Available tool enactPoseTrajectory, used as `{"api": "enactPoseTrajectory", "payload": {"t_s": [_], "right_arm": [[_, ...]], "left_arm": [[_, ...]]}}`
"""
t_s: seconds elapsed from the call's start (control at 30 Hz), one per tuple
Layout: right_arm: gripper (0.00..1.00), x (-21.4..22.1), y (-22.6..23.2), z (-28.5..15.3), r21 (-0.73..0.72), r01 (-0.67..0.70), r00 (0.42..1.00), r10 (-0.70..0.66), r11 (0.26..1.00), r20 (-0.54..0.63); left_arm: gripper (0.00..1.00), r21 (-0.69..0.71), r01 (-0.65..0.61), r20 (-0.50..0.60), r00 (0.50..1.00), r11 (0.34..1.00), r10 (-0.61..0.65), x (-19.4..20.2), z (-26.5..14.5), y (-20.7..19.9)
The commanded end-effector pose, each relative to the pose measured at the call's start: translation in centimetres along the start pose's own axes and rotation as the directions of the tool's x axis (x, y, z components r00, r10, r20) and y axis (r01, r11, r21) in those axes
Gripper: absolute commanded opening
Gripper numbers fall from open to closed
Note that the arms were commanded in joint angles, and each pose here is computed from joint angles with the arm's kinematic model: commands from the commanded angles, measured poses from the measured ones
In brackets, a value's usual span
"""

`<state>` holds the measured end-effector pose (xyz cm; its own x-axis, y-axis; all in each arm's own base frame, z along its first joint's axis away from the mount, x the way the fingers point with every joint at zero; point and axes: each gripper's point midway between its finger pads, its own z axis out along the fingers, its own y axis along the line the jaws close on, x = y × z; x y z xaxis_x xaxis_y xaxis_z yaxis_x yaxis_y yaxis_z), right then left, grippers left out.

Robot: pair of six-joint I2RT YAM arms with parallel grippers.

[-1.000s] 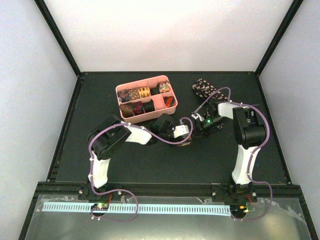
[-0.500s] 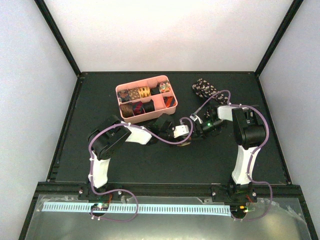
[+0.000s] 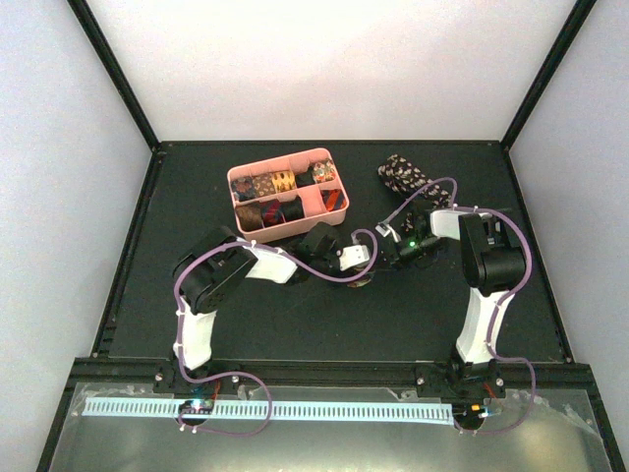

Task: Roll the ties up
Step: Roll the tie at the center of the board, then adjust the tie at the center of the board.

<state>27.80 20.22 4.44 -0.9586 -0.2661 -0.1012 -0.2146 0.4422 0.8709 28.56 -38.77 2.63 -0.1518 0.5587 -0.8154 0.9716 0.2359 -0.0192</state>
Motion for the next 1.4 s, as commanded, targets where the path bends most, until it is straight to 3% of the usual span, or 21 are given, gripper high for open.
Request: {"api": "enactPoseTrajectory", "payload": {"t_s": [0.0, 0.2, 0.33, 0.5, 0.97, 1.1, 1.37], "right_arm": [[0.02, 0.3, -0.6, 0.5, 0.05, 0.032, 0.999, -0.032, 0.998, -0.001], [0.02, 0.2, 0.2, 0.4, 0.024, 0.049, 0.999, -0.05, 0.999, 0.01], [0.02, 0.2, 0.6, 0.3, 0.014, 0.059, 0.998, -0.059, 0.998, 0.027], [0.02, 0.1, 0.7, 0.4, -0.005, 0.053, 0.998, -0.053, 0.999, 0.044], [0.02, 0.3, 0.7, 0.6, -0.022, 0.038, 0.998, -0.037, 0.999, 0.043], [0.02, 0.4, 1.0, 0.5, -0.034, 0.043, 0.998, -0.041, 0.999, 0.042], [0.02, 0.7, 1.6, 0.3, -0.045, 0.057, 0.998, -0.055, 0.997, 0.042]], "left_arm": [[0.68, 0.008, 0.06, -0.059, 0.996, 0.998, -0.059, 2.8, -1.7, -0.4], [0.98, -0.035, 0.0, 0.046, 0.999, 0.999, 0.002, -0.3, -4.4, -0.1], [0.99, -0.032, -0.015, 0.029, 0.999, 0.999, 0.016, 0.3, -5.0, 0.1], [0.99, 0.084, -0.011, 0.055, 0.998, 0.996, 0.006, 0.9, -4.8, -2.2], [0.98, 0.1, 0.026, 0.013, 1.0, 0.995, -0.027, 1.5, 0.5, -2.0], [0.84, 0.102, 0.034, 0.004, 0.999, 0.994, -0.034, 1.9, 0.7, -2.0], [0.37, 0.105, 0.061, -0.052, 0.997, 0.993, -0.056, 3.9, 0.3, -2.3]]}}
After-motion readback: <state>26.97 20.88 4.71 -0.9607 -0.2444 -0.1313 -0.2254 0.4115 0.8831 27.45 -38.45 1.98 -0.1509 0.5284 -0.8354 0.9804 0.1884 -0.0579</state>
